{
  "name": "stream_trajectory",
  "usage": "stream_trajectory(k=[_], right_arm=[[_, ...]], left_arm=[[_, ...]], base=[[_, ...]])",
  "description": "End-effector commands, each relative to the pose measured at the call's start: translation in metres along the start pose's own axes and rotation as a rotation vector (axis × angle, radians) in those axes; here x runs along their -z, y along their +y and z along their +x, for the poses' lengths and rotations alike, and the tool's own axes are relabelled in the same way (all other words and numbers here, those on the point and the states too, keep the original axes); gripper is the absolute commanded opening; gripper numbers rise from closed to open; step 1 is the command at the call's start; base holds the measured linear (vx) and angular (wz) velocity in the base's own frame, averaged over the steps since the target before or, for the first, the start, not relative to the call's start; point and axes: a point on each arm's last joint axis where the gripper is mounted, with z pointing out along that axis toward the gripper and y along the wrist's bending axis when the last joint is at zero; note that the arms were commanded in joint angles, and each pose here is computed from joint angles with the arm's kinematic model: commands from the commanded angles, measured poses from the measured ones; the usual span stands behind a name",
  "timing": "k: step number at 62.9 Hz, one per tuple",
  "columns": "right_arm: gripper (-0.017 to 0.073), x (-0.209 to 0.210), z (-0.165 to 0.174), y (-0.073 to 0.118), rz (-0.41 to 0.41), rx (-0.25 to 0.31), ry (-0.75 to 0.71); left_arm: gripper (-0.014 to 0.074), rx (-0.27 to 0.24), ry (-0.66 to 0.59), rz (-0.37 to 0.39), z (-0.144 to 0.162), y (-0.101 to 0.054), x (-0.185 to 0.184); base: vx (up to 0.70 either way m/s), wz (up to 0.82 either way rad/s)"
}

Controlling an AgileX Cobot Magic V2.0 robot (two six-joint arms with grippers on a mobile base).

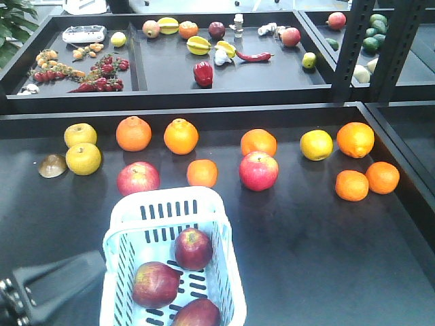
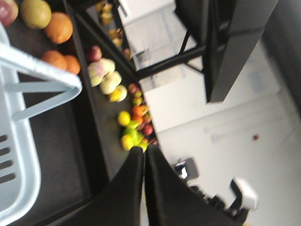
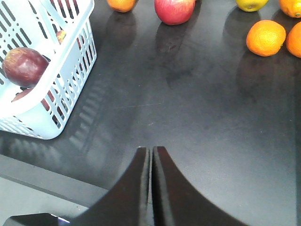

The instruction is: Pick three apples into basket with both arms

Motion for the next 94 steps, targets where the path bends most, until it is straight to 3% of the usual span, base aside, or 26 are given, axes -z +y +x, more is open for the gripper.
stream_trajectory(k=[1,6,10,13,19,23,29,31,40,45,58,67,73,80,87,92,94], right_arm=[[-0.0005,0.004,-0.012,0.000,0.004,0.016,-0.074],[-0.0005,0.004,-0.012,0.000,0.004,0.016,-0.074],[-0.0005,0.004,-0.012,0.000,0.004,0.016,-0.074],[-0.0005,0.004,-0.012,0.000,0.004,0.016,-0.074],[-0.0005,0.004,-0.012,0.000,0.004,0.016,-0.074],[-0.0005,0.004,-0.012,0.000,0.004,0.016,-0.074],[-0.0005,0.004,-0.012,0.000,0.004,0.016,-0.074],[-0.0005,0.004,-0.012,0.000,0.004,0.016,-0.074],[-0.0005,0.004,-0.012,0.000,0.004,0.016,-0.074],[-0.0005,0.004,-0.012,0.000,0.004,0.016,-0.074],[-0.0005,0.004,-0.012,0.000,0.003,0.016,-0.075],[-0.0005,0.004,-0.012,0.000,0.003,0.016,-0.075],[-0.0005,0.004,-0.012,0.000,0.003,0.016,-0.075],[-0.0005,0.004,-0.012,0.000,0.003,0.016,-0.075],[-0.0005,0.004,-0.012,0.000,0.003,0.016,-0.075],[-0.0005,0.004,-0.012,0.000,0.003,0.016,-0.075],[-0.0005,0.004,-0.012,0.000,0.003,0.016,-0.075]], left_arm=[[-0.0006,0.035,-0.043,0.067,-0.007,-0.011,-0.001],[-0.0006,-0.080,-0.058,0.006,-0.006,-0.003,0.000],[-0.0006,-0.221,-0.068,-0.069,-0.004,0.009,0.002],[-0.0006,-0.282,-0.077,-0.113,-0.001,0.020,0.005],[-0.0006,-0.327,-0.099,-0.168,0.007,0.040,0.013],[-0.0006,-0.273,-0.165,-0.199,0.009,0.052,0.020],[-0.0006,-0.304,-0.218,-0.281,0.002,0.056,0.022],[-0.0006,-0.329,-0.233,-0.297,0.000,0.057,0.022],[-0.0006,-0.556,-0.193,-0.430,-0.002,0.065,0.026],[-0.0006,-0.653,-0.153,-0.503,-0.002,0.070,0.028],[-0.0006,-0.534,-0.245,-0.522,-0.008,0.071,0.030],[-0.0006,-0.573,-0.211,-0.533,-0.006,0.072,0.030],[-0.0006,-0.527,-0.238,-0.494,-0.007,0.068,0.029],[-0.0006,-0.529,-0.283,-0.418,-0.008,0.060,0.029],[-0.0006,-0.476,-0.379,-0.344,-0.012,0.051,0.033],[-0.0006,-0.511,-0.382,-0.342,-0.011,0.049,0.035],[-0.0006,-0.549,-0.371,-0.361,-0.010,0.050,0.036]], base=[[0.00,0.00],[0.00,0.00],[0.00,0.00],[0.00,0.00],[0.00,0.00],[0.00,0.00],[0.00,0.00],[0.00,0.00],[0.00,0.00],[0.00,0.00],[0.00,0.00],[0.00,0.00],[0.00,0.00],[0.00,0.00],[0.00,0.00],[0.00,0.00],[0.00,0.00]])
